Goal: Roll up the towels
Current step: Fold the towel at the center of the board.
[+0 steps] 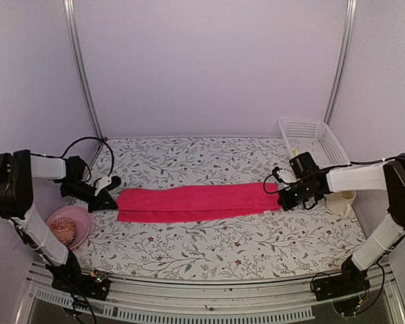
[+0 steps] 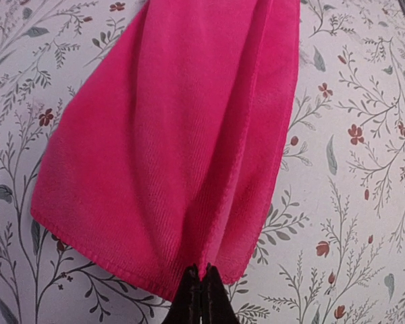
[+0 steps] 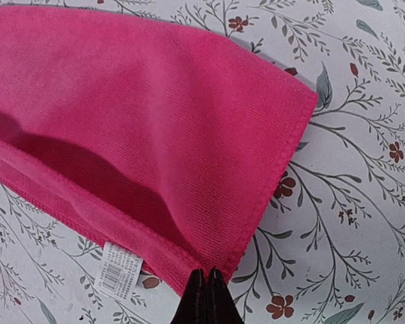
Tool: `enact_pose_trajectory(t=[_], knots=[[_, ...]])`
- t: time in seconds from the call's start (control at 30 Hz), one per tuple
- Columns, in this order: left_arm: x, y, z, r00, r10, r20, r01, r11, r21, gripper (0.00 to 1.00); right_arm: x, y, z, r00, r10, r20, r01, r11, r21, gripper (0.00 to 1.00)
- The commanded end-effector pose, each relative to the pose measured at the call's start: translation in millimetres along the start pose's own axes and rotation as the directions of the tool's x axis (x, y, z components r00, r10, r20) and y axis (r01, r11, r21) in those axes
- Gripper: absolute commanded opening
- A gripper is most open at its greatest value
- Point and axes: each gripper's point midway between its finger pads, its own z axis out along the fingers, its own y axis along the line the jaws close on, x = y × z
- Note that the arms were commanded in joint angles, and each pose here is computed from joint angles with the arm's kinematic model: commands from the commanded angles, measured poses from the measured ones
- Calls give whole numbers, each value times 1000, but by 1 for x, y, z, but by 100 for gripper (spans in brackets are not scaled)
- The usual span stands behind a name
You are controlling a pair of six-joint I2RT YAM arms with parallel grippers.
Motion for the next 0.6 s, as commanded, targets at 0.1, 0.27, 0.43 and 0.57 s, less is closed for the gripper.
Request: enact_pose_trajectory(t=[0.1, 0.27, 0.43, 0.57], knots=[[20, -9, 10, 998, -14, -61, 16, 999, 28, 0, 18, -4, 4, 998, 28, -56, -26, 999, 37, 2], [26, -15, 19, 996, -22, -82, 26, 998, 54, 1, 16, -3, 0, 998, 37, -50, -35, 999, 42, 2], [28, -16, 22, 995, -22, -93, 28, 998, 59, 4, 14, -1, -1, 998, 38, -48, -36, 999, 34, 4], [26, -15, 21, 996, -16, -89, 22, 998, 56, 22, 13, -6, -4, 998, 48, -48, -45, 997, 62, 13]])
